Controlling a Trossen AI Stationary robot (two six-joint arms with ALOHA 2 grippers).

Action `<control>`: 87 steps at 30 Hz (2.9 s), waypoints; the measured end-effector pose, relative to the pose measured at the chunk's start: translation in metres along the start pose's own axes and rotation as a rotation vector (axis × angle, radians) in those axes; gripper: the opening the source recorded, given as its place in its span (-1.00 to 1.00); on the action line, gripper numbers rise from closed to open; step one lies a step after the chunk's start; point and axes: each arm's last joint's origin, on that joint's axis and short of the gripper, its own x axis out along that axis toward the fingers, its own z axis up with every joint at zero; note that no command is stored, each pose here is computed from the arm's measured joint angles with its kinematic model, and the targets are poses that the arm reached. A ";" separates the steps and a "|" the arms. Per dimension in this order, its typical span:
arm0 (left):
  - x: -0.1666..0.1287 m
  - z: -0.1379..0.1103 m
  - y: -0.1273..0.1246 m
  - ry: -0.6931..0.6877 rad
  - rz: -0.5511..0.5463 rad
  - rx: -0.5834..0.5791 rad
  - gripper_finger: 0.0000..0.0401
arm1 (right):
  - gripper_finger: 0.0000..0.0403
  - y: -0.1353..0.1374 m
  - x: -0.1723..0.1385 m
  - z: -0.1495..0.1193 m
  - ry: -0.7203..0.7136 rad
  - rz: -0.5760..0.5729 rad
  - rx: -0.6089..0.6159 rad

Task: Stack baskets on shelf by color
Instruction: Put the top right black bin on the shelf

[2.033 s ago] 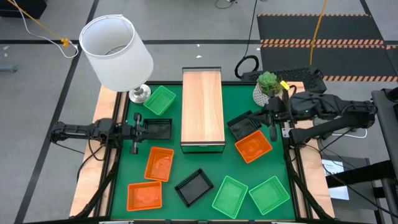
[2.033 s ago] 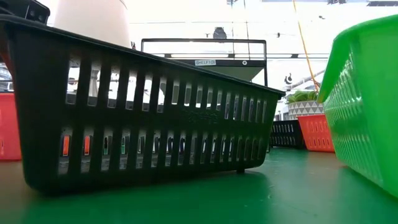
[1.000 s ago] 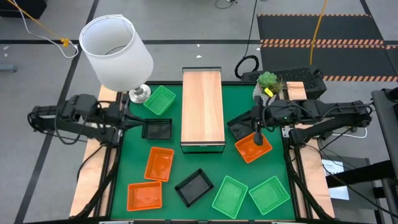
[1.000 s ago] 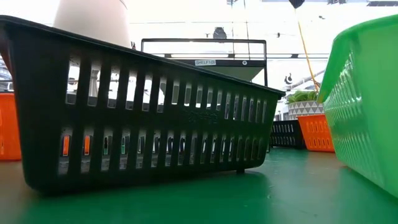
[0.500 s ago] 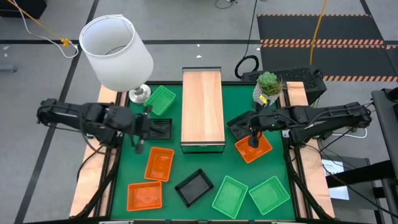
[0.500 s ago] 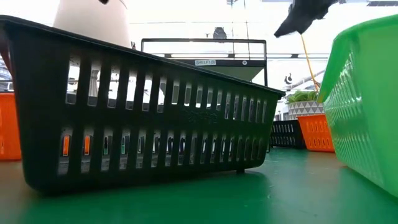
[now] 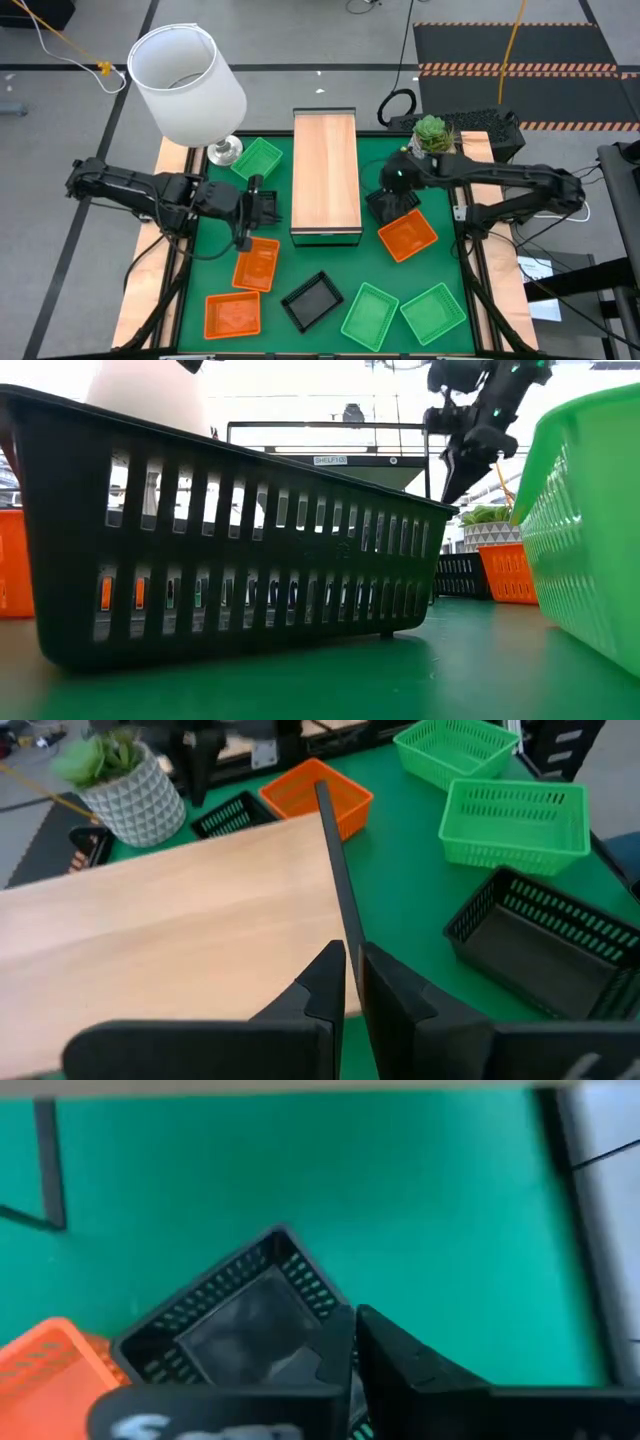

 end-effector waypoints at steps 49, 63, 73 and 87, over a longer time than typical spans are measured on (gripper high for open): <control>-0.001 0.006 -0.002 -0.058 -0.007 -0.039 -0.81 | -0.56 -0.044 0.064 -0.037 0.200 0.078 -0.229; -0.001 0.007 -0.002 -0.070 -0.006 -0.043 -0.81 | -0.90 -0.046 0.085 -0.036 0.228 0.094 -0.231; -0.001 0.007 -0.003 -0.070 -0.008 -0.037 -0.81 | -0.60 -0.045 0.072 -0.035 0.193 0.061 -0.175; -0.001 0.007 -0.003 -0.074 -0.007 -0.031 -0.81 | -0.59 -0.045 0.071 -0.036 0.205 0.059 -0.130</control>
